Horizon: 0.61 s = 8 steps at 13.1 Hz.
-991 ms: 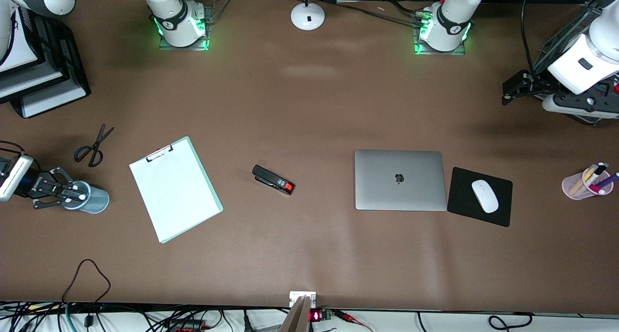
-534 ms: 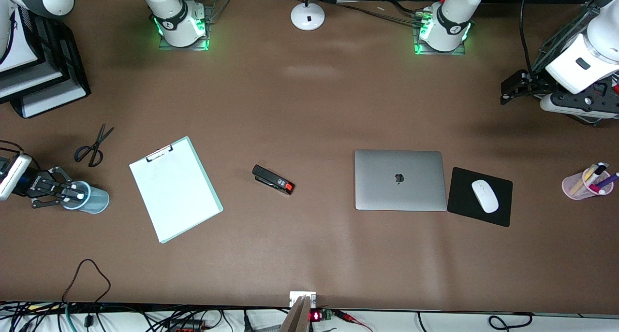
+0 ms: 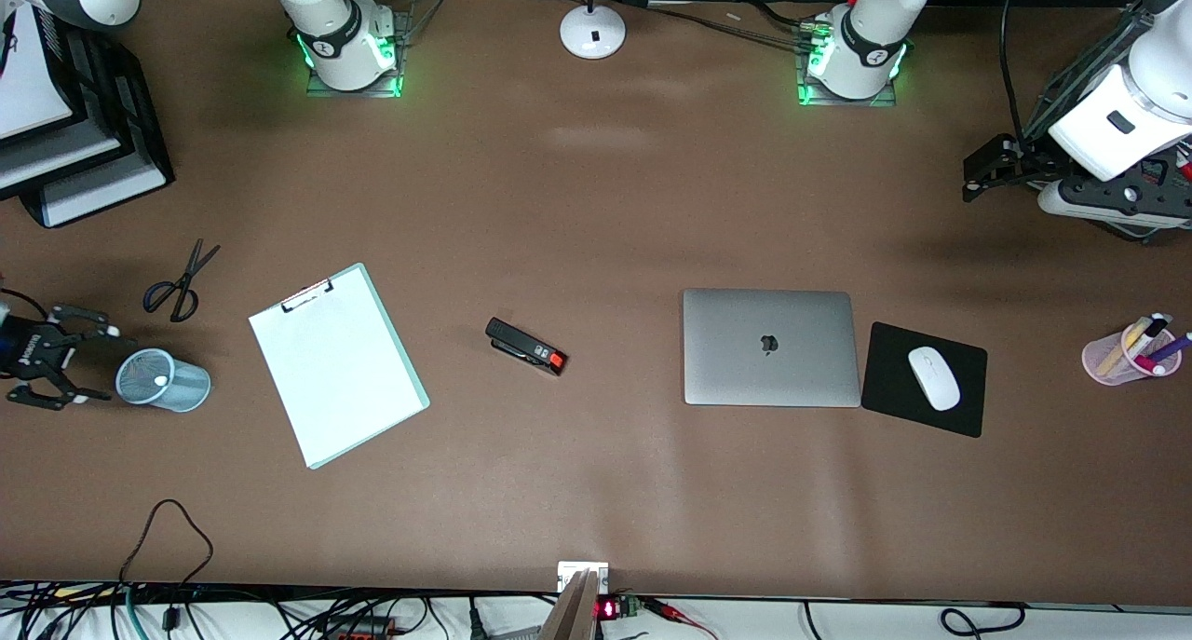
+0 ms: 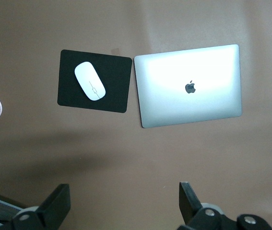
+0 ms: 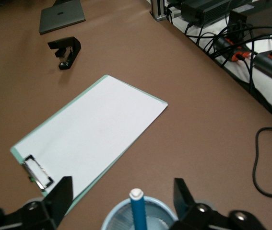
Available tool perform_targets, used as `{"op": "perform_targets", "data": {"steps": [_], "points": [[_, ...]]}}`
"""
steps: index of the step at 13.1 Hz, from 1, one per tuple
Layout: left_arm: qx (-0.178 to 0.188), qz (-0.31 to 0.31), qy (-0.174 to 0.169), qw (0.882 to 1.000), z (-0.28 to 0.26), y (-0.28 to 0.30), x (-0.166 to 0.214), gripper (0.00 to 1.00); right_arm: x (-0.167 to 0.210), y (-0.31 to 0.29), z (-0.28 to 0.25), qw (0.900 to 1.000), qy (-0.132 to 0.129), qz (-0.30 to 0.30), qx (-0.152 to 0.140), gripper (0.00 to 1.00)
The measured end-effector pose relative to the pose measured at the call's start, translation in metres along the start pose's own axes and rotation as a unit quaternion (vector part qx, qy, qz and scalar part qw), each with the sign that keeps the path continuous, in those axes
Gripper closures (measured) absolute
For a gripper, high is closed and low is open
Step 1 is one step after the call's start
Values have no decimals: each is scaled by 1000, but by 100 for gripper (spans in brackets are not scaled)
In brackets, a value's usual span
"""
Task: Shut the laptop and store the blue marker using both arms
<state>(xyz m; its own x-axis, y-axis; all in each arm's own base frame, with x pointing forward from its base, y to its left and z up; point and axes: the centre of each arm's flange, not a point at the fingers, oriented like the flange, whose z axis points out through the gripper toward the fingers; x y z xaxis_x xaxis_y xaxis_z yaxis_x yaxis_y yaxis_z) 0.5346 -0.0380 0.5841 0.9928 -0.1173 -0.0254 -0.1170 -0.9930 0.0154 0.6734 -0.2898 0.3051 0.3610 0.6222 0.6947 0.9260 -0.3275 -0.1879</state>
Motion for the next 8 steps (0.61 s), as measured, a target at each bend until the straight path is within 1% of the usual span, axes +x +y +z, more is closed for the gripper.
{"op": "perform_targets", "data": {"steps": [2,5,8], "points": [[0,0,0,1000,0,0,0,0,21,-6,-17,999,-22,31,7,0],[0,0,0,1000,0,0,0,0,62,-13,-31,997,-56,48,1,0],[0,0,0,1000,0,0,0,0,125,-27,-31,993,-106,56,-4,0]]}}
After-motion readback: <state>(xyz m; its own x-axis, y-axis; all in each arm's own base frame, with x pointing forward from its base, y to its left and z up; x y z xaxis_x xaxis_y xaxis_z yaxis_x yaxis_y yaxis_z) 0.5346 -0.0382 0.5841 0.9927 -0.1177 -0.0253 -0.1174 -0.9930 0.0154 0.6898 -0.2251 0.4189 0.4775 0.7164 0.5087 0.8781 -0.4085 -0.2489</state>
